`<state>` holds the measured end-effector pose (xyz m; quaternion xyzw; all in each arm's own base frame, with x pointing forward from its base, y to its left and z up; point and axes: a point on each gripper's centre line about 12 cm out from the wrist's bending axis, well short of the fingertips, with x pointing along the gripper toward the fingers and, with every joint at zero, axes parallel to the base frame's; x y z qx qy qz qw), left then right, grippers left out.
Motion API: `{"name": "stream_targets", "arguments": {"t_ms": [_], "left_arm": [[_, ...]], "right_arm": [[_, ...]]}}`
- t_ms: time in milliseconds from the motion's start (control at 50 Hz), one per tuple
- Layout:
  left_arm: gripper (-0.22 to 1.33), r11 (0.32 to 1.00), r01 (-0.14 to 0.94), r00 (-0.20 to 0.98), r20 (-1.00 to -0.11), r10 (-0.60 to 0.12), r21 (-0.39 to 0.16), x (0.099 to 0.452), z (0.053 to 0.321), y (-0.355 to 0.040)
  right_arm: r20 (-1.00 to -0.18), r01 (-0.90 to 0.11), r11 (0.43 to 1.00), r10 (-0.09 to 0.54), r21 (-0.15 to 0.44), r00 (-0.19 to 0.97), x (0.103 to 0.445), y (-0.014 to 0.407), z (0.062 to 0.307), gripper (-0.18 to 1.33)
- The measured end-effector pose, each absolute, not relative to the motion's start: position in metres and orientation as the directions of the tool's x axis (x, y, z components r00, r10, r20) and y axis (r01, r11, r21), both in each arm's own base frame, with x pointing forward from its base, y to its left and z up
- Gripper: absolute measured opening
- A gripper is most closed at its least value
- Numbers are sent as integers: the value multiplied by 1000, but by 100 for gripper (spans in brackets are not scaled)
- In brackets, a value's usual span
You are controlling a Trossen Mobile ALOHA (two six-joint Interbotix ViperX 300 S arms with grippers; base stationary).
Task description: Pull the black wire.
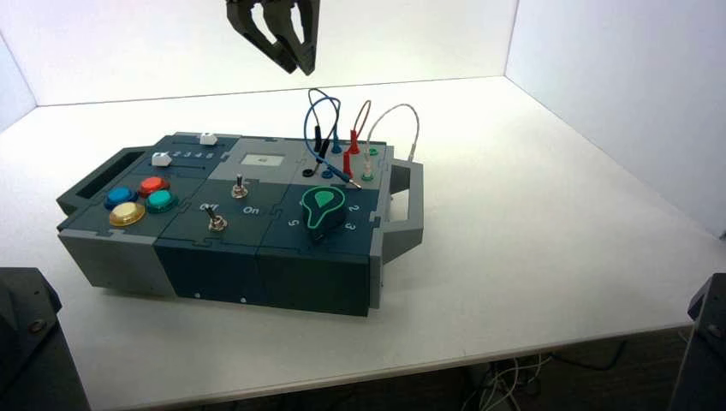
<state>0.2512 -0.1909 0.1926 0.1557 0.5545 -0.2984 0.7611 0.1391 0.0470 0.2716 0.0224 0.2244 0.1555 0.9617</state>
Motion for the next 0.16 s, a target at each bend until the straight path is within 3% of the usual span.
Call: {"name": "stream_targets", "arguments": {"t_ms": [160], "left_arm": [[74,775,625,206,-937,-281,-95,252,192,-191]], "right_arm": [[-427,-289,950,310,115,849,139,47,271,-14]]}}
